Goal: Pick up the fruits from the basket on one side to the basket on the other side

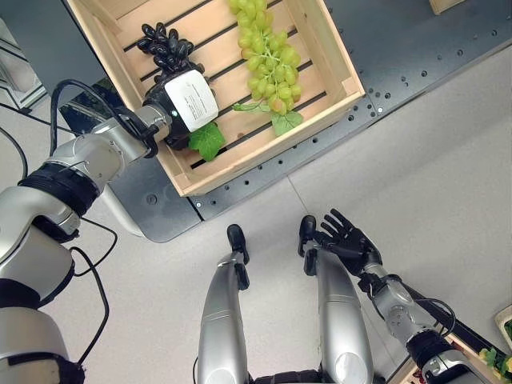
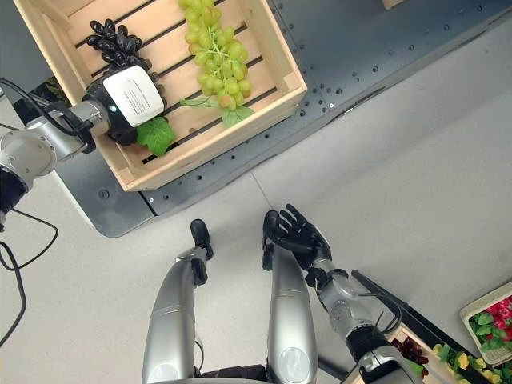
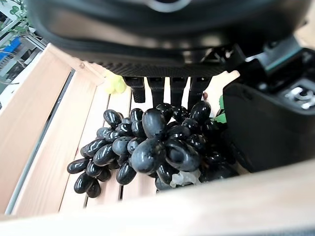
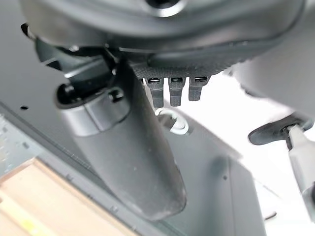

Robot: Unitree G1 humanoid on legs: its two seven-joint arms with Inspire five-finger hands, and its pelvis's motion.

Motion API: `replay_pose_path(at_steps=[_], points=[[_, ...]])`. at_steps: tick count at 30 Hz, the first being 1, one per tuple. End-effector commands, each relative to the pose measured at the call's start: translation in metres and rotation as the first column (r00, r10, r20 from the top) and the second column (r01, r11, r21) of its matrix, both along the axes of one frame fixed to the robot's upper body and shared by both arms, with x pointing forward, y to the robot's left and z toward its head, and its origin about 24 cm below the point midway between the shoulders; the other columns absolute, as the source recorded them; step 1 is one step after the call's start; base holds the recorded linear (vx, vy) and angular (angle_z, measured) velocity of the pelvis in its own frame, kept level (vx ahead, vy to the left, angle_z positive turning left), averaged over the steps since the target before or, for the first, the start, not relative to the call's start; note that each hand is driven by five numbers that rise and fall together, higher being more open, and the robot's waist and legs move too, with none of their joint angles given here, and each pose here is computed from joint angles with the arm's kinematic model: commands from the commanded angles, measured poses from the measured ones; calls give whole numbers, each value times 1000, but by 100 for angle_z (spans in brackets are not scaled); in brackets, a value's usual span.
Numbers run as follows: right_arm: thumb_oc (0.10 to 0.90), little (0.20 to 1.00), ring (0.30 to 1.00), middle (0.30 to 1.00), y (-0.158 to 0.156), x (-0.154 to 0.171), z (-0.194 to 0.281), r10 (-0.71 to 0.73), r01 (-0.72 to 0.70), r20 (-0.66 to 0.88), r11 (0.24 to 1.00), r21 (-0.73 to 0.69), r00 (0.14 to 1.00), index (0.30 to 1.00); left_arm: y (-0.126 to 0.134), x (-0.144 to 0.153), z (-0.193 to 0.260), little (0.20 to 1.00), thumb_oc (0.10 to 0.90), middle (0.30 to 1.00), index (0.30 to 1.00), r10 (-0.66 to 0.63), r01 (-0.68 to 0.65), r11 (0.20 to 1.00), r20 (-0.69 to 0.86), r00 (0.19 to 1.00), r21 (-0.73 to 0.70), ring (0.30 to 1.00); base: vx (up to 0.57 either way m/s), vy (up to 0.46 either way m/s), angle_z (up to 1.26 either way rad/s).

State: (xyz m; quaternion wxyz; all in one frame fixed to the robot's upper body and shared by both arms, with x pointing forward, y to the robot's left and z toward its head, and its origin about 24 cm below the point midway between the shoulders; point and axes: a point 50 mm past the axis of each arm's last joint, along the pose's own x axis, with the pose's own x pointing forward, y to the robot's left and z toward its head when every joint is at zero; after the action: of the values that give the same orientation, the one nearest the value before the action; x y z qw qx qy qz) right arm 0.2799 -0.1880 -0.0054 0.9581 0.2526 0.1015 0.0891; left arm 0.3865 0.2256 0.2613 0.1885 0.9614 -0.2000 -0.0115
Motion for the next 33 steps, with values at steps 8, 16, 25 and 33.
replay_pose_path(at_steps=[8, 16, 25, 33], points=[[800, 900, 900, 900, 1, -9, 38, -14, -4, 197, 996, 91, 980, 900, 68, -19, 68, 900, 800, 900, 900, 433, -391, 901, 347, 832, -187, 900, -7, 81, 0], [800, 900, 900, 900, 0, -6, 48, -5, -19, 242, 995, 98, 970, 900, 80, -24, 75, 300, 400, 300, 300, 485, -417, 874, 376, 790, -250, 300, -4, 42, -2], [800, 900, 900, 900, 3, -6, 54, -7, -26, 246, 991, 130, 969, 900, 78, -22, 67, 300, 400, 300, 300, 432, -369, 899, 333, 838, -237, 300, 0, 17, -4], [800, 900, 900, 900, 5, -5, 54, -11, -25, 250, 990, 138, 968, 900, 54, -17, 58, 300, 400, 300, 300, 211, -152, 965, 286, 935, -215, 300, 0, 1, 0]])
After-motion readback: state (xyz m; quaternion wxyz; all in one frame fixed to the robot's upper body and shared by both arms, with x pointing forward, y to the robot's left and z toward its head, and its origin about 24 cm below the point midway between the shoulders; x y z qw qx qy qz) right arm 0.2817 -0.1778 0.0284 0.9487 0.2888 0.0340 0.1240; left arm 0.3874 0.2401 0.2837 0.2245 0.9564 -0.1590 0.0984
